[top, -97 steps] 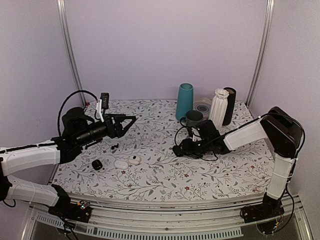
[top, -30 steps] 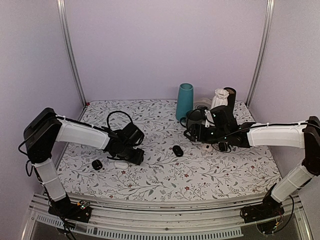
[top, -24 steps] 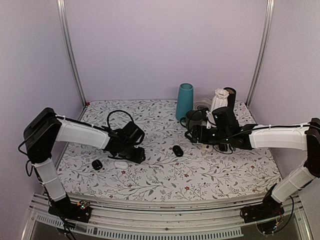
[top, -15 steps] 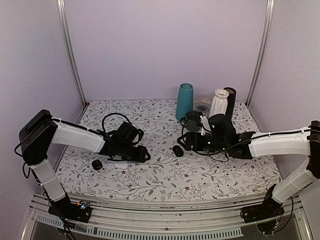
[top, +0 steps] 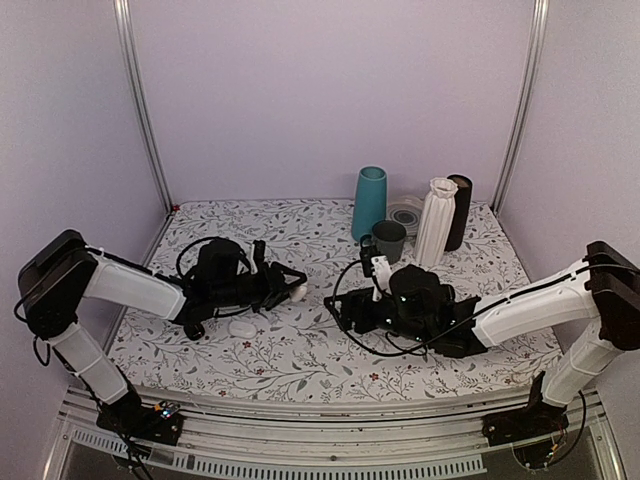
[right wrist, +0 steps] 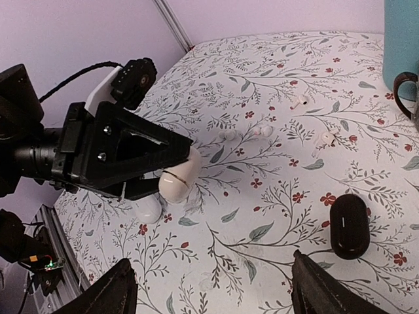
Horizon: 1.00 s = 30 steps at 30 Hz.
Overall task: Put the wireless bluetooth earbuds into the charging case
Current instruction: Pass from the left arm to the right
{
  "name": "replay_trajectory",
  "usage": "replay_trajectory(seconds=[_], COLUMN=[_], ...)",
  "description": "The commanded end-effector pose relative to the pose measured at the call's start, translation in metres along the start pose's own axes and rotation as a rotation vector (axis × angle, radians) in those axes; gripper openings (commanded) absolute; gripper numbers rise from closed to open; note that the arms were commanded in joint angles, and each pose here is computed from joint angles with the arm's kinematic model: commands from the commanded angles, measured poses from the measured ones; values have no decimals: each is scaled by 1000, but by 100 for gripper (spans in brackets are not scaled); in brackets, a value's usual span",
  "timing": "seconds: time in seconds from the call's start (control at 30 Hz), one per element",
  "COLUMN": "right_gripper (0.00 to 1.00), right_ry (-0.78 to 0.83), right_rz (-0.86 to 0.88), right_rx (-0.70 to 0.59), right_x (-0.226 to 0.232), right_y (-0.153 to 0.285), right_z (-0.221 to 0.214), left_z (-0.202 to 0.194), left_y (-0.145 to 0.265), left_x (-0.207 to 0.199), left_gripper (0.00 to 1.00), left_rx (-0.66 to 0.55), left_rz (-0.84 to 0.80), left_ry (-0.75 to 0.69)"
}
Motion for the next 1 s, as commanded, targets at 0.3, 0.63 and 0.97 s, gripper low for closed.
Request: replay_trajectory(seconds=[0.3, 0.63, 0.97], right_gripper=[78, 76, 63], right_ry=[82, 131, 154], right_rz=[-13, -36, -118], right_rx=[-138, -166, -179], right_x=[24, 33, 34], right_y=[-35, -54, -69], right_z=[15, 21, 25], left_z=[2, -4, -5], left_y=[8, 2, 4], left_x=[-28, -33, -36], left_gripper=[20, 19, 18], left_rx=[-26, 1, 2], left_rz=[-331, -391, -418], left_ry=[252, 292, 308])
Point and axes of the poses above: each gripper's point midway between its finger pads, its own y axis back along the fingers, its own x axis along the line the jaws close on, z = x × y, the point moved 10 cm from there along y, back along the fingers, and after that the axes turned 3 degrees about y, right-handed, at the moved point
